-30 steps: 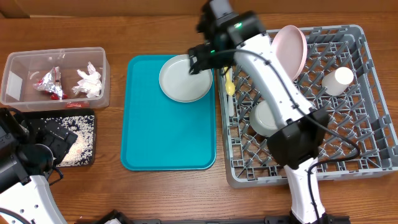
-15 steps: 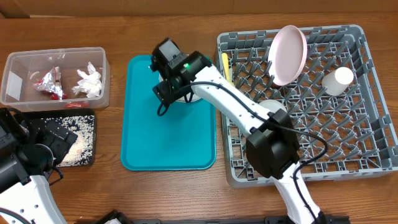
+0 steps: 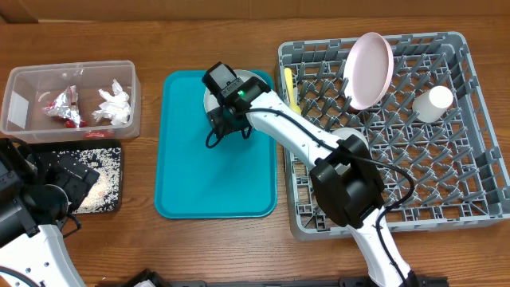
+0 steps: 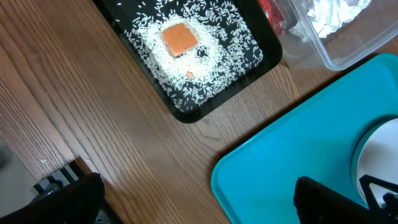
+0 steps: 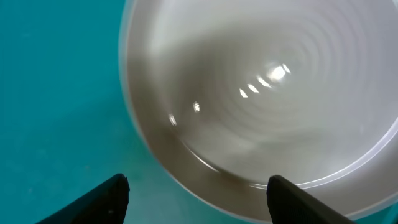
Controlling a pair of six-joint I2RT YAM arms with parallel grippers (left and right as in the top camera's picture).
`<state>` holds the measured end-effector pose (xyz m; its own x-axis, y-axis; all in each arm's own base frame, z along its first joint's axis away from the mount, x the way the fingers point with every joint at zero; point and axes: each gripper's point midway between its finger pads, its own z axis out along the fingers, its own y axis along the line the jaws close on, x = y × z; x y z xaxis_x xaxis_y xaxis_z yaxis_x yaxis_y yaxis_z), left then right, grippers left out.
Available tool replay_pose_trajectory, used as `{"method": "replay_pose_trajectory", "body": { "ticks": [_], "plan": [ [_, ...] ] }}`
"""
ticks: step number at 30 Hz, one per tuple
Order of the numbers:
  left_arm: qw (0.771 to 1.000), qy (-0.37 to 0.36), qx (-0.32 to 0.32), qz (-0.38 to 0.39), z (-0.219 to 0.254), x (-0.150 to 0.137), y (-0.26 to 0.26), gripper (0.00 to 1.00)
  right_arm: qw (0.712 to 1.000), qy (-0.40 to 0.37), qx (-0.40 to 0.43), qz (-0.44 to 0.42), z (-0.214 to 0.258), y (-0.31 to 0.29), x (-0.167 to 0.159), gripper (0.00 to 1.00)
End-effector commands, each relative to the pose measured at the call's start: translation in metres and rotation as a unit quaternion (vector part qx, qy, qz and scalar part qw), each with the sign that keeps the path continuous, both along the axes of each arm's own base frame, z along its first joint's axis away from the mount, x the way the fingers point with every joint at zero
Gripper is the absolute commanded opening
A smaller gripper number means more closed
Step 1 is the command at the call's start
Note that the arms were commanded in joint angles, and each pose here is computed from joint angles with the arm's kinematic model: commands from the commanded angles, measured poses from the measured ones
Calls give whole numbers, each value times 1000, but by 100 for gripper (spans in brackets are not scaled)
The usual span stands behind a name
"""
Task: Sort waste into correct bins and load items into the dishwasher rack
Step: 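Grip the white plate's edge with the right gripper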
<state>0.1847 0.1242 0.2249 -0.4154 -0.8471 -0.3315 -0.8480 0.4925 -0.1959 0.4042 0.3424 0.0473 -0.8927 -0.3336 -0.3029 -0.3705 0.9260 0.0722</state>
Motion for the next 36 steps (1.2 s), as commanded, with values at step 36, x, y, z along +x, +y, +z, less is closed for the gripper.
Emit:
{"method": "replay_pose_trajectory", "body": {
  "ticks": [36],
  "plan": [
    [1000, 3, 0, 12, -1, -2, 3, 100, 831, 112, 56, -541, -3, -61, -3, 87]
  ]
}}
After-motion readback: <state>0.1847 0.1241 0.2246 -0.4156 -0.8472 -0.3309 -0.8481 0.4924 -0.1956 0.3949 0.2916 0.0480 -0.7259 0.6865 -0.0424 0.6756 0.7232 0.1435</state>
